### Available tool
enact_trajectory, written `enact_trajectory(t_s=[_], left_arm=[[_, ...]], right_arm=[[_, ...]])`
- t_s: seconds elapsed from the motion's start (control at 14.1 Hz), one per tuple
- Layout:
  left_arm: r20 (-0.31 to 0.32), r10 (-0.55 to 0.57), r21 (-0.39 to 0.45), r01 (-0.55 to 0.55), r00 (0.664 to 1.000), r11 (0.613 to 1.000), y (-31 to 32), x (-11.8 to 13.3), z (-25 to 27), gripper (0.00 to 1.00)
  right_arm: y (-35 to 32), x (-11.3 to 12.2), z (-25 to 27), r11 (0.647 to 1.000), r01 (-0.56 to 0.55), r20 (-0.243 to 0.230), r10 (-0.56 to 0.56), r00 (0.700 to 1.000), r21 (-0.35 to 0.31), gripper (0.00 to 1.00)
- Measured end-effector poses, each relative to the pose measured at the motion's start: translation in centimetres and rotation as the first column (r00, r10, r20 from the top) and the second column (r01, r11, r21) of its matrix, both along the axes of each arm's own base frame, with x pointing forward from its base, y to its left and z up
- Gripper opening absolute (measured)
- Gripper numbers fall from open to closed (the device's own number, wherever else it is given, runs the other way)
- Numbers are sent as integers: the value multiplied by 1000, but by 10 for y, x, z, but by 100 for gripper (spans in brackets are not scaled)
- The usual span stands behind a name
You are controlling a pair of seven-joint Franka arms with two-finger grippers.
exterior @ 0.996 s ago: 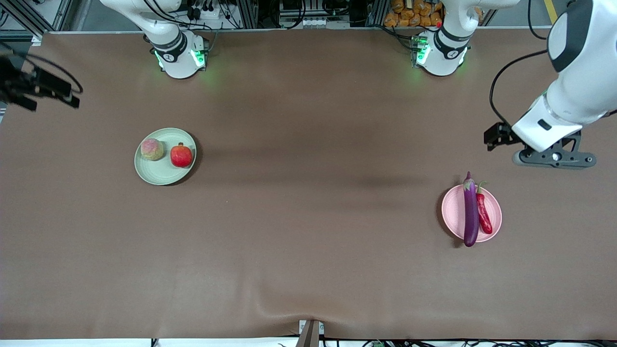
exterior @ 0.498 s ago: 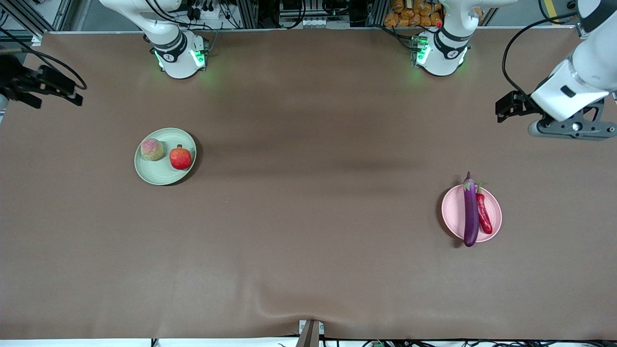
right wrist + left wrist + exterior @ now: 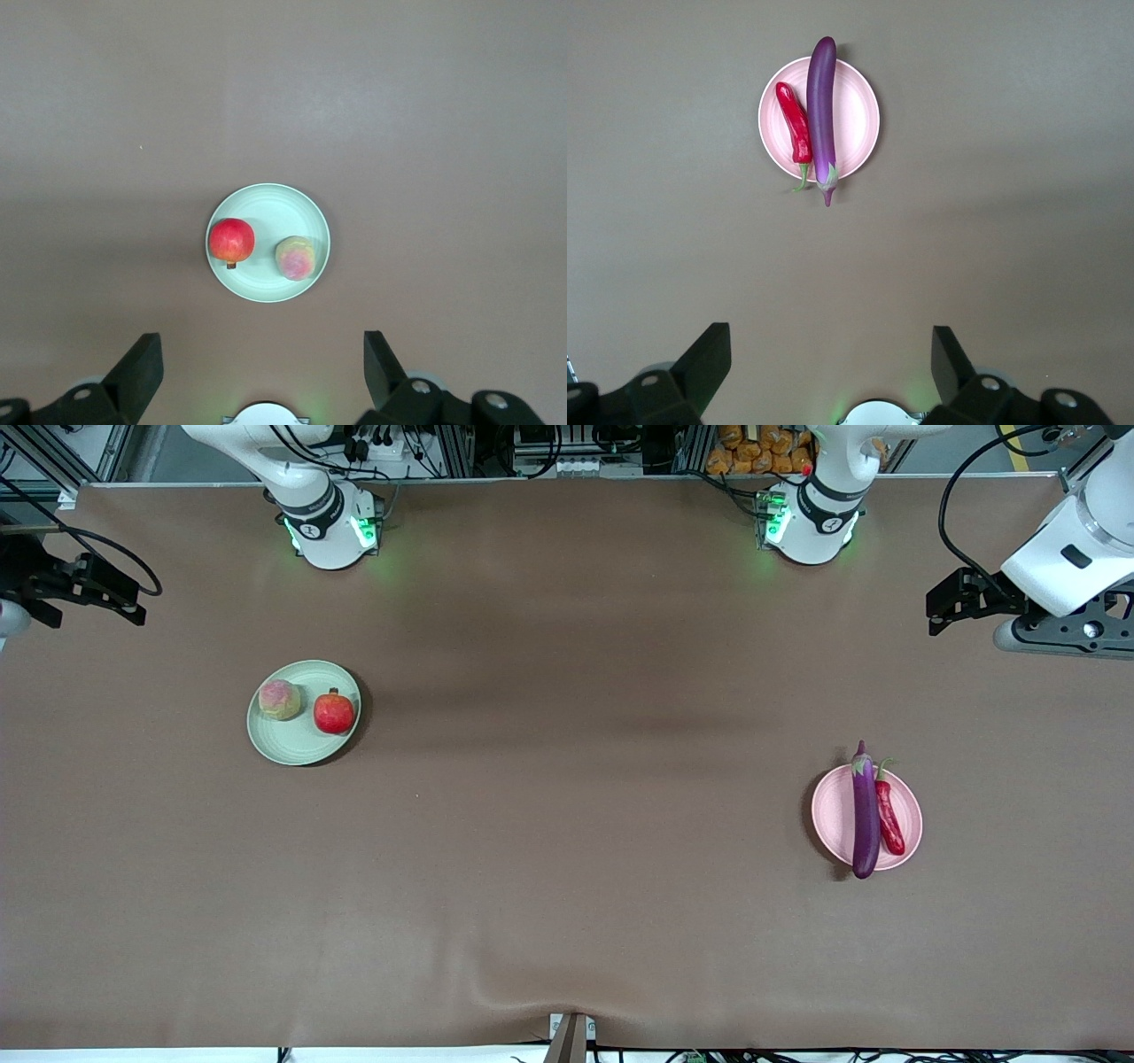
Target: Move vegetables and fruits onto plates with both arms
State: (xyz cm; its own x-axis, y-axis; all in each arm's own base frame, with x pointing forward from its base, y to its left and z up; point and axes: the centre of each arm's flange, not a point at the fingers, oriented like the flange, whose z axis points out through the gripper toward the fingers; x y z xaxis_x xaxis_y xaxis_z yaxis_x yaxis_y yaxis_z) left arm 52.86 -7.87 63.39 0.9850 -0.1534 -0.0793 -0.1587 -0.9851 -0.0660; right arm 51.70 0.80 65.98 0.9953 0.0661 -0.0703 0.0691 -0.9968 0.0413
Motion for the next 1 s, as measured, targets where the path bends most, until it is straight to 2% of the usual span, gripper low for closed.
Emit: enact_trajectory(t_s=[0.14, 0.36, 0.71, 1.0], left_arm=[[3, -1, -25, 1, 1000, 1000, -3, 0, 3, 100], [25, 31, -81, -29, 999, 996, -1, 0, 17, 100], [29, 38, -80, -35, 999, 996, 3, 1, 19, 100], [9, 24, -79, -24, 1000, 997, 5, 7, 9, 100]], right_arm=[[-3, 0, 0, 998, -62, -2, 62, 998, 1, 100], [-9, 0, 0, 997, -76, -2, 76, 997, 7, 100], [-16, 1, 0, 998, -52, 2, 52, 999, 26, 100], [-15, 1, 0, 998, -46, 3, 46, 999, 36, 100]])
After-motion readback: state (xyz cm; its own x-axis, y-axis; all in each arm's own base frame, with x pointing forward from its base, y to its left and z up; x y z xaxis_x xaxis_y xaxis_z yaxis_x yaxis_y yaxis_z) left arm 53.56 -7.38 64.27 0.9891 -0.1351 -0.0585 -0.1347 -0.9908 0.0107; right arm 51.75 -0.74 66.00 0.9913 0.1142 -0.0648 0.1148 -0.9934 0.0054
